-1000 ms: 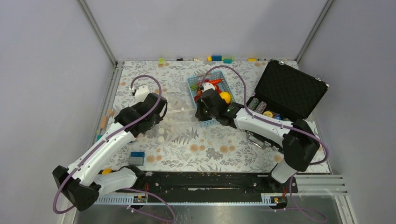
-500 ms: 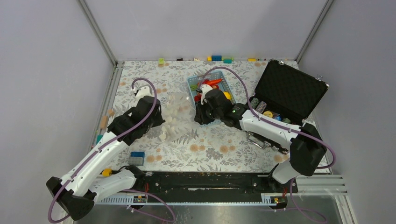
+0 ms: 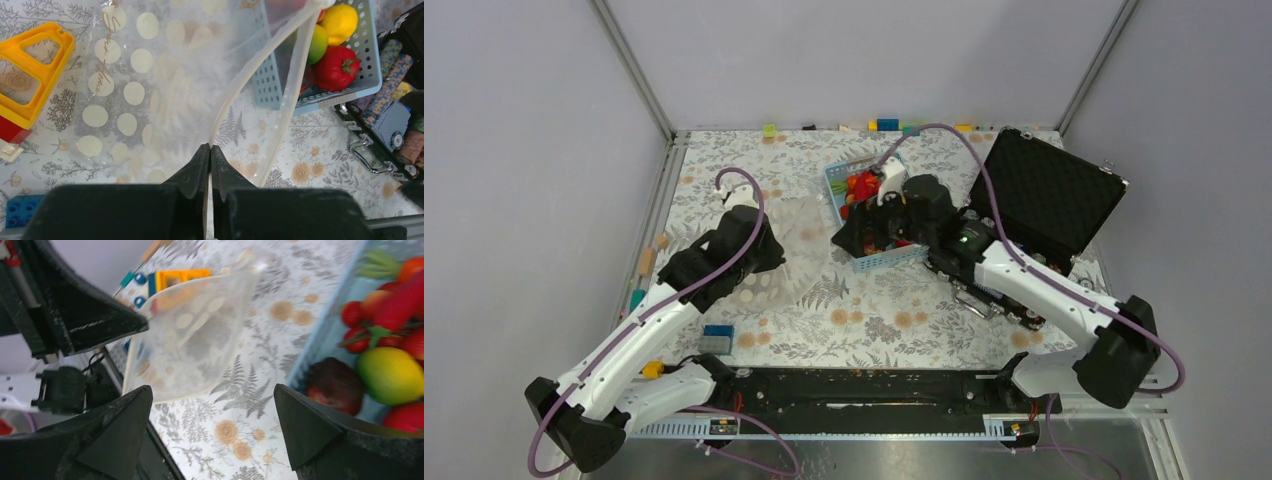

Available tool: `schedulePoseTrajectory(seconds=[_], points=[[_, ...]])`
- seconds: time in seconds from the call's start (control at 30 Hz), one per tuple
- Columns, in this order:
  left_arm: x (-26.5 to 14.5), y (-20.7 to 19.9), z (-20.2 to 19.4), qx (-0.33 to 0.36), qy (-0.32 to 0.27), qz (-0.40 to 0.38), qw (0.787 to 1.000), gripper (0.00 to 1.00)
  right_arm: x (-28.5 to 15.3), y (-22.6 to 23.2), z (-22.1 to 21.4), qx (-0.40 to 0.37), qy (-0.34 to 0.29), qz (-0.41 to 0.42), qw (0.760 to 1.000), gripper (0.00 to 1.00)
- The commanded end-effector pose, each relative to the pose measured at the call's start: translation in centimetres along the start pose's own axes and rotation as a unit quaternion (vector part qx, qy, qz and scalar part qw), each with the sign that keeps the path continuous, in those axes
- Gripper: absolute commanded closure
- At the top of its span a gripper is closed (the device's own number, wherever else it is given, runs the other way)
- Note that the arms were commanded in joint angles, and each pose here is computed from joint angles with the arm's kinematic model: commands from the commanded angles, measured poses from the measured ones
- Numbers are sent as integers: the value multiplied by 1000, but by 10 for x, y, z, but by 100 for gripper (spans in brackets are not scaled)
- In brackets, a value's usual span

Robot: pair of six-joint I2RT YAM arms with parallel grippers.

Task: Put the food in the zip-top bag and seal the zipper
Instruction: Pick up the fake fruit from the bin.

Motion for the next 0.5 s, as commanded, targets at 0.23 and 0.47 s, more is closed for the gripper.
schedulePoseTrajectory(seconds=[0.23,0.47], points=[[15,-13,29,-40,-83,-7,996,100,-23,-129,4,116,-15,-243,963,0],[21,-5,30,-44,-95,22,994,100,5,-154,21,80,14,-278,957,0]])
Point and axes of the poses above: each gripper's point midway between its finger pads, its own x axis out along the fingers, its own y axis along the line the jaws close on, z = x × y, the point moved 4 cm from there along -x, back along the fingers, and after that the axes turned 1 degree about x, right-handed, at the moved point
